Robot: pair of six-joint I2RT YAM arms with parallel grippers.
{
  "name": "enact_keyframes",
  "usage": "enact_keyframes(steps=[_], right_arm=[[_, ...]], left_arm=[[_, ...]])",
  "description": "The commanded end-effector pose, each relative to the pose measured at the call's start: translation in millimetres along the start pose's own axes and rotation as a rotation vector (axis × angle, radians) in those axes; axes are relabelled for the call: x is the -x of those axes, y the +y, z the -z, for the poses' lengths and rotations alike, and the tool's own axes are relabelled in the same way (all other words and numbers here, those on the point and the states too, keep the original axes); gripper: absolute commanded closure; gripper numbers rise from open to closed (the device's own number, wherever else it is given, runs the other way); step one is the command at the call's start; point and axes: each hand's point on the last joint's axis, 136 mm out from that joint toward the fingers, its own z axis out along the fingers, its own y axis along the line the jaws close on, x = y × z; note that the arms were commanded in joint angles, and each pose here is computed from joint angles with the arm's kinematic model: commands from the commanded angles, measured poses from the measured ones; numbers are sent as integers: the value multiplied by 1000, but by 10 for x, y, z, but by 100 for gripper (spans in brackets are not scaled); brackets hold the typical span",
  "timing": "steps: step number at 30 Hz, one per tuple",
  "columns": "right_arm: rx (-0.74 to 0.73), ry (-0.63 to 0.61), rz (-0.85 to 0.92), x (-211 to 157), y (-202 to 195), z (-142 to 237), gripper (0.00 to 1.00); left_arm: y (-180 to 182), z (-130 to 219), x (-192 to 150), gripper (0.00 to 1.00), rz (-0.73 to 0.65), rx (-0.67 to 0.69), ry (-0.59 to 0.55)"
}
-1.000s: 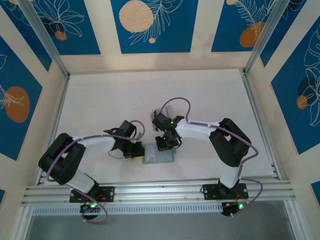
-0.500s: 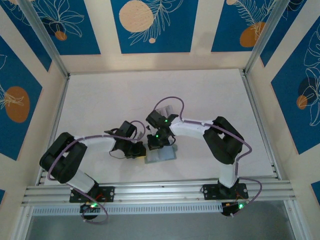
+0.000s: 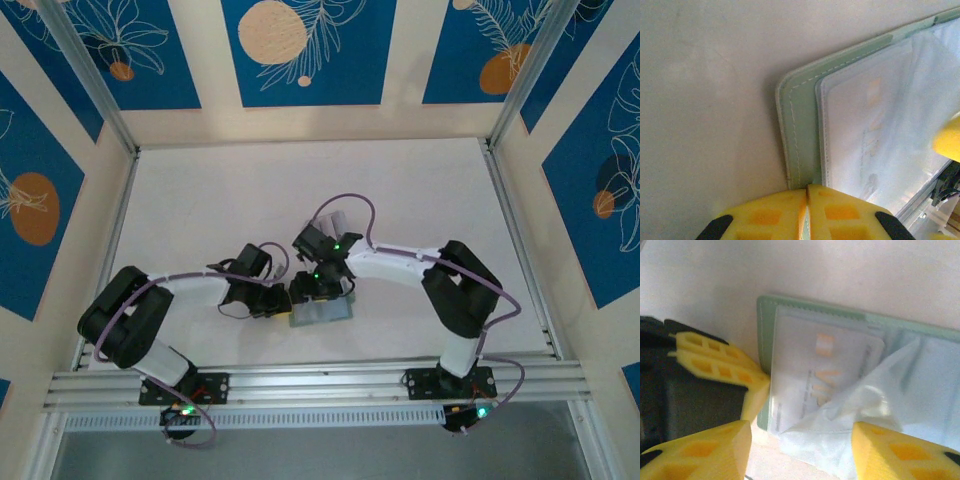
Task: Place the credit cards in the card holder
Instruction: Flip over the card slot in the card holder.
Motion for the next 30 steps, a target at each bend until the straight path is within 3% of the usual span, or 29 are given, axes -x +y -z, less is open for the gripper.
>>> enact_keyframes(steps=[1, 17, 25, 30], right_arm=[[-103, 4, -53, -156, -222, 121, 40], [-142, 51, -133, -227, -432, -68, 37], [-212, 9, -141, -233, -588, 70, 51], [-178, -10, -128, -214, -519, 147, 57]], left_arm=[[340, -245, -239, 88, 33, 93, 64], [363, -228, -265, 88, 37, 98, 61], [354, -233, -252, 88, 37, 94, 62], [312, -244, -244, 88, 38, 74, 64]])
